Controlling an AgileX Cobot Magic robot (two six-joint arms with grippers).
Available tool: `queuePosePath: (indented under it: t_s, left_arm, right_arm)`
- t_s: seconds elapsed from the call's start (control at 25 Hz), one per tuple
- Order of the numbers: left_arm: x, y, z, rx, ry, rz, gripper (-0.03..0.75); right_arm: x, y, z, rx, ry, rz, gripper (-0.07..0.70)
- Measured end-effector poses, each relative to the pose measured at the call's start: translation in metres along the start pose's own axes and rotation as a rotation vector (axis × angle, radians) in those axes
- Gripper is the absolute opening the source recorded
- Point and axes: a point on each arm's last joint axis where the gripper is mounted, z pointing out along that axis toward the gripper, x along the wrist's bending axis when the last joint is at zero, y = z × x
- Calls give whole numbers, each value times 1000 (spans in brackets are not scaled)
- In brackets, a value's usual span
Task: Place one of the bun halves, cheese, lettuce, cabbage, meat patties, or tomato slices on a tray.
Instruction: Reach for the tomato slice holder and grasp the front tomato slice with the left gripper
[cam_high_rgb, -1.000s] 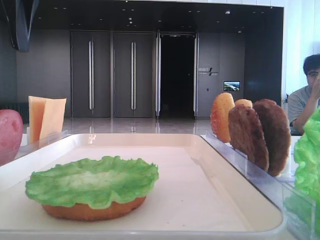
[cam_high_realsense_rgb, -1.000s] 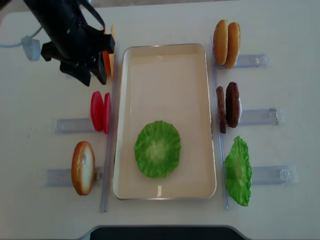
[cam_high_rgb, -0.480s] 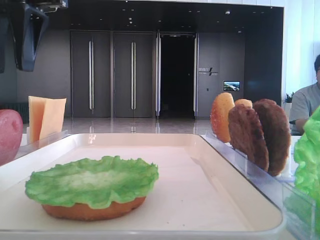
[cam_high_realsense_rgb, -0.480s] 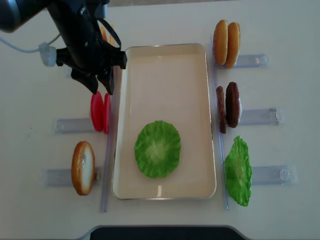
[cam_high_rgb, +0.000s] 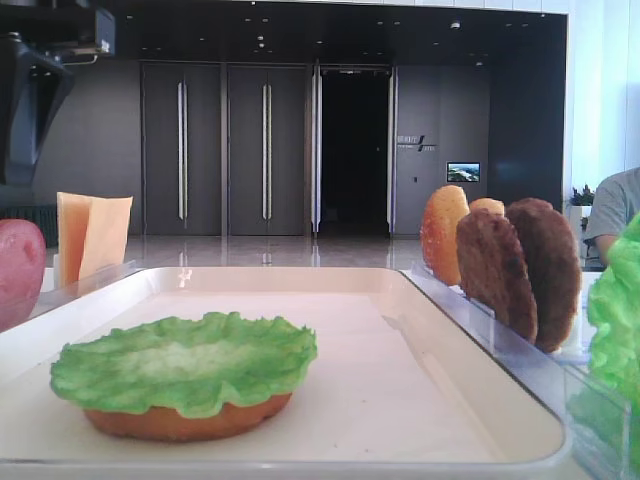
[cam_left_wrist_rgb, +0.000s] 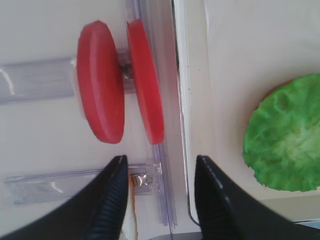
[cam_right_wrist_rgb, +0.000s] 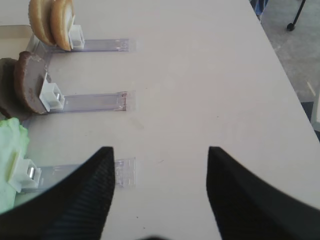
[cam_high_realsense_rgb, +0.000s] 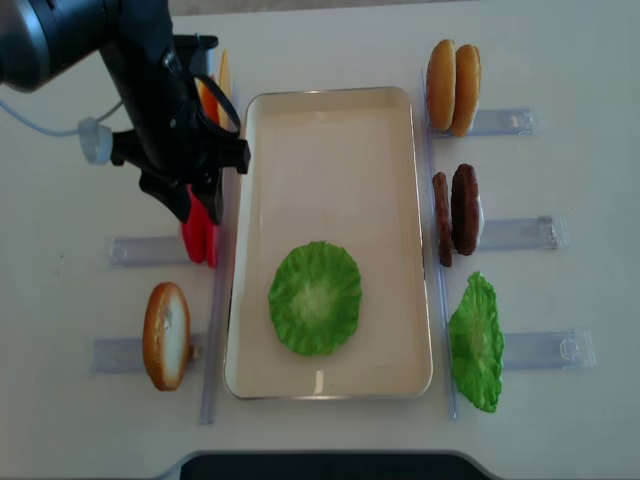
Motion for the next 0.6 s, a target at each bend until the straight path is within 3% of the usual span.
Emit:
queuePosePath:
  t_s: [0.6]
  left_arm:
    - [1,4,9,-71,6,14,338]
  right_arm:
    - [0,0,0,0,3,-2,419]
